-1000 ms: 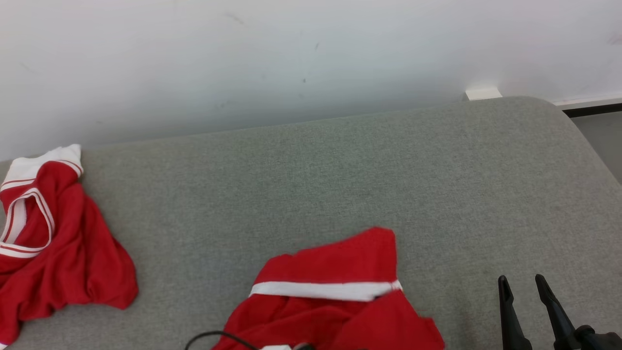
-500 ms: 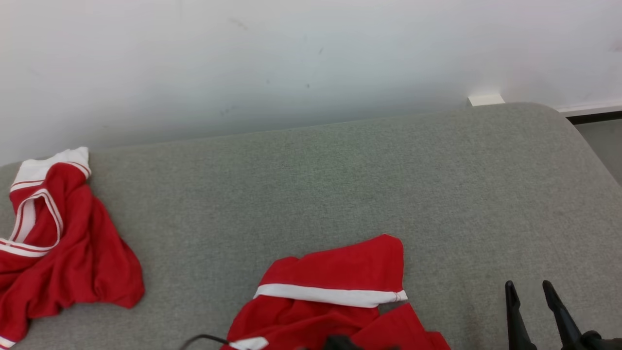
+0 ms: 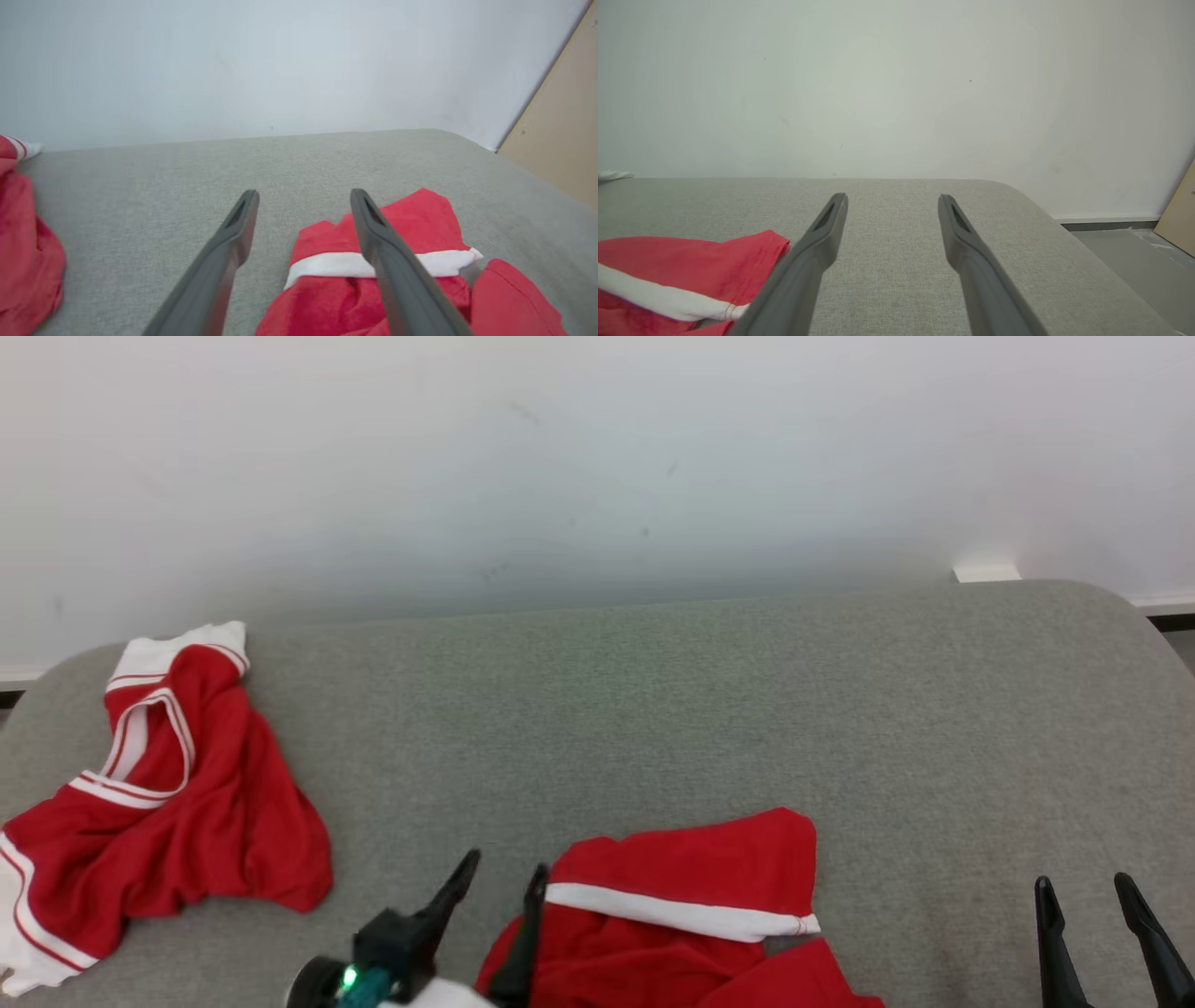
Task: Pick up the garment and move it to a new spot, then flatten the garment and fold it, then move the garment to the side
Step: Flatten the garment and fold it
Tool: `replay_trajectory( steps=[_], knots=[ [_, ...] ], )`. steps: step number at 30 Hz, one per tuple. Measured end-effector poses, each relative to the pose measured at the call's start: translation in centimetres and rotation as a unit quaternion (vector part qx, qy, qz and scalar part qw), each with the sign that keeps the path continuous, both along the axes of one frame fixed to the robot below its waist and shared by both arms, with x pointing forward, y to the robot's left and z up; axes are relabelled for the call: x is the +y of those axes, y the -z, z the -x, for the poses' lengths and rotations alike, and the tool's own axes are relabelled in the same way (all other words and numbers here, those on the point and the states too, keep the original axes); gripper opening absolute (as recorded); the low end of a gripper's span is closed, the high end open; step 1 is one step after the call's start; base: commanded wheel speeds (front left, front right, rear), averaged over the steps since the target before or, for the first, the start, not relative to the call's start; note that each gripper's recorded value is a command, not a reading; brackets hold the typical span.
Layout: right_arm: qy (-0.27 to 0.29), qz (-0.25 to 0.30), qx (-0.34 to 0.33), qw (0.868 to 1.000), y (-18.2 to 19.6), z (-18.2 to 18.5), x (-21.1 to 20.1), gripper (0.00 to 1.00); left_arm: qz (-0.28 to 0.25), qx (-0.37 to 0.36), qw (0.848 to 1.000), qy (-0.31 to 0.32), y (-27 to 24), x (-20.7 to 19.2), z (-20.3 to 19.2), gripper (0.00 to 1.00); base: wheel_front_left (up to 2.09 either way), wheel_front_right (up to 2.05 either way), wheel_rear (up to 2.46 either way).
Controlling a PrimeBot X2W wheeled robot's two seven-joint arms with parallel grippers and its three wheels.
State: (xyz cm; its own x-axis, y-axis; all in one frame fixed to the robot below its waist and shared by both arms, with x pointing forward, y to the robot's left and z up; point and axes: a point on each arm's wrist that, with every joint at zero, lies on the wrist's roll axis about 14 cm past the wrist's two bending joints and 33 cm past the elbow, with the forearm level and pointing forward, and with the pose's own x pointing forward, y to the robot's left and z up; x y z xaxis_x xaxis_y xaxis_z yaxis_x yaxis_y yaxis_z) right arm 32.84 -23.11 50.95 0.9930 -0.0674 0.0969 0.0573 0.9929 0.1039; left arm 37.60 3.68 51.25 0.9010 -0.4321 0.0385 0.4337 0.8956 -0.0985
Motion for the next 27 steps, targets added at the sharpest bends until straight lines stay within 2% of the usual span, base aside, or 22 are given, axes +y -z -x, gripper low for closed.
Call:
replay_trajectory(
  steps=[7, 12, 19, 27],
  knots=[
    [-0.018, 0.008, 0.024, 1.000, 1.4, 0.4, 0.9, 1.00, -0.012, 0.017, 0.996, -0.086, 2.1, 5.6, 2.1, 1.00, 0.00, 0.00, 0.00],
    [-0.035, 0.001, 0.033, 0.999, 2.1, 0.2, 2.2, 1.00, -0.020, 0.031, 0.991, -0.132, 3.5, 8.2, 3.4, 1.00, 0.00, 0.00, 0.00],
    [-0.057, -0.007, 0.037, 0.998, 2.5, -0.5, 4.0, 1.00, -0.012, 0.033, 0.987, -0.155, 3.9, 9.2, 4.2, 1.00, 0.00, 0.00, 0.00],
    [-0.073, -0.019, 0.041, 0.996, 2.8, -1.0, 5.4, 1.00, -0.010, 0.037, 0.987, -0.154, 4.4, 9.3, 4.3, 1.00, 0.00, 0.00, 0.00]
  ],
)
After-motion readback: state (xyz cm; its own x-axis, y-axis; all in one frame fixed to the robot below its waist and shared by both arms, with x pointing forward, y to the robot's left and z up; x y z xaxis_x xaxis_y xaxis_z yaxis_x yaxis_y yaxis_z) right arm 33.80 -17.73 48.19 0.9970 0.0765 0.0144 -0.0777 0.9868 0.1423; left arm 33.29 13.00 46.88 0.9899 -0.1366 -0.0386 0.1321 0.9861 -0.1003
